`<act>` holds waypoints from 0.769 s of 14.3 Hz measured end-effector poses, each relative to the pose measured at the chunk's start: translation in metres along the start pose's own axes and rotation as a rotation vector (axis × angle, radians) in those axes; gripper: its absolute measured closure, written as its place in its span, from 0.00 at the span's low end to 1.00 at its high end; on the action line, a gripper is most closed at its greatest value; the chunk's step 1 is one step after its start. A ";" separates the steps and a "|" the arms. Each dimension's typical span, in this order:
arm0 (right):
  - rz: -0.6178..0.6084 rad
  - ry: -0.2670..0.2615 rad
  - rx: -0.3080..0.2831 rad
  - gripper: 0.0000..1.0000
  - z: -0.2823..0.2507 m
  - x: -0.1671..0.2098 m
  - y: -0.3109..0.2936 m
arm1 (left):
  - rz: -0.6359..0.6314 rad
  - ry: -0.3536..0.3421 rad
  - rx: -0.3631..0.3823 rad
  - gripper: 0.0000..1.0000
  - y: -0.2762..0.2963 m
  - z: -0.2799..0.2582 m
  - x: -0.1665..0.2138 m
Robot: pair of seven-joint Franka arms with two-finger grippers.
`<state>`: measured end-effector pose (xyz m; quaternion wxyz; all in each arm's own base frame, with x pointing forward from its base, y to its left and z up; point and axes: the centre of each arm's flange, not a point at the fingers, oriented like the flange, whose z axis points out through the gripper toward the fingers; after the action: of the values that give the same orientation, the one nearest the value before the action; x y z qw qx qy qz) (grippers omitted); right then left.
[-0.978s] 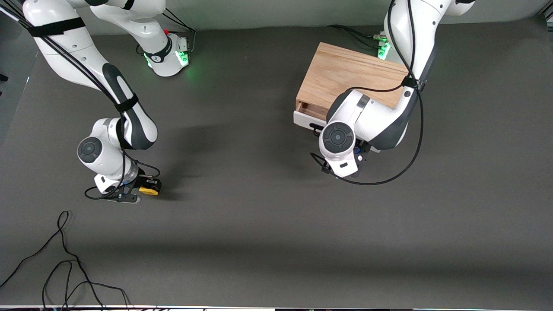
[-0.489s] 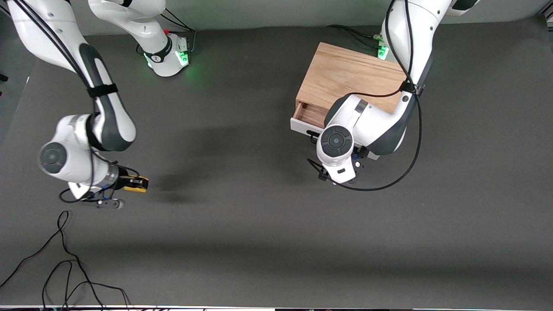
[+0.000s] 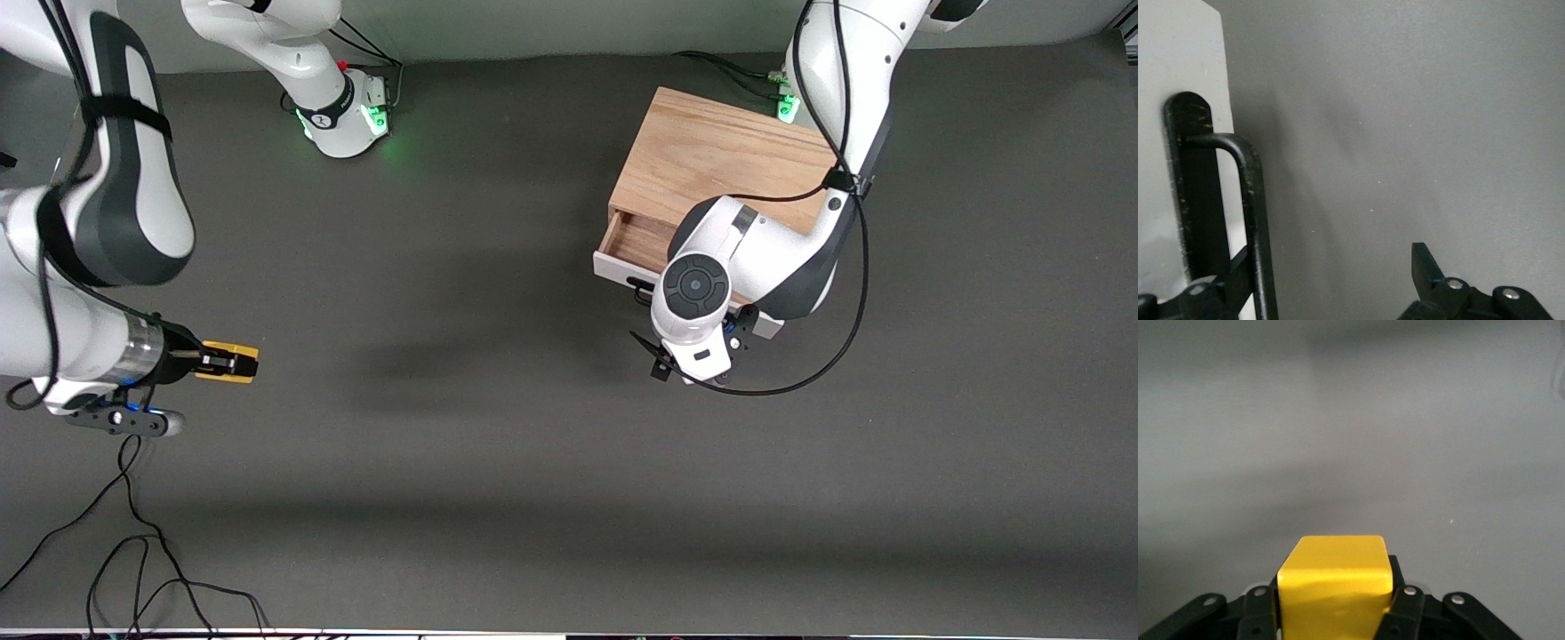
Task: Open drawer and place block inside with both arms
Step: 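Pull the drawer open with the left gripper while the right gripper lifts the cube, then carry the cube over the open drawer with the right gripper while the left gripper withdraws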
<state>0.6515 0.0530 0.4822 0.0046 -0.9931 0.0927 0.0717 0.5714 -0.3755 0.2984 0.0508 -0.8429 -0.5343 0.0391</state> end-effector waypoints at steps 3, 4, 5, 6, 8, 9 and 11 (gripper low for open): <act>0.071 0.002 0.069 0.45 -0.030 -0.016 -0.044 | 0.004 0.002 -0.033 0.00 0.004 -0.002 0.000; 0.098 0.006 0.084 0.45 -0.038 -0.021 -0.058 | 0.005 0.002 -0.051 0.00 0.007 -0.003 0.000; 0.122 0.012 0.097 0.45 -0.045 -0.027 -0.072 | 0.006 0.000 -0.076 0.00 0.012 -0.005 -0.001; 0.146 0.016 0.108 0.45 -0.050 -0.032 -0.085 | 0.006 -0.001 -0.091 0.00 0.016 -0.005 -0.001; 0.177 0.013 0.123 0.45 -0.055 -0.042 -0.109 | 0.005 -0.004 -0.108 0.00 0.020 -0.009 -0.001; 0.188 0.008 0.128 0.45 -0.055 -0.046 -0.119 | 0.006 -0.007 -0.137 0.00 0.024 -0.012 -0.001; 0.216 0.000 0.139 0.45 -0.056 -0.054 -0.137 | 0.011 -0.005 -0.180 0.00 0.031 -0.020 -0.002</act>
<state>0.6321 0.1965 0.5449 0.0655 -0.9746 0.2039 0.0652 0.6006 -0.3914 0.3138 -0.0270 -0.8468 -0.5312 -0.0066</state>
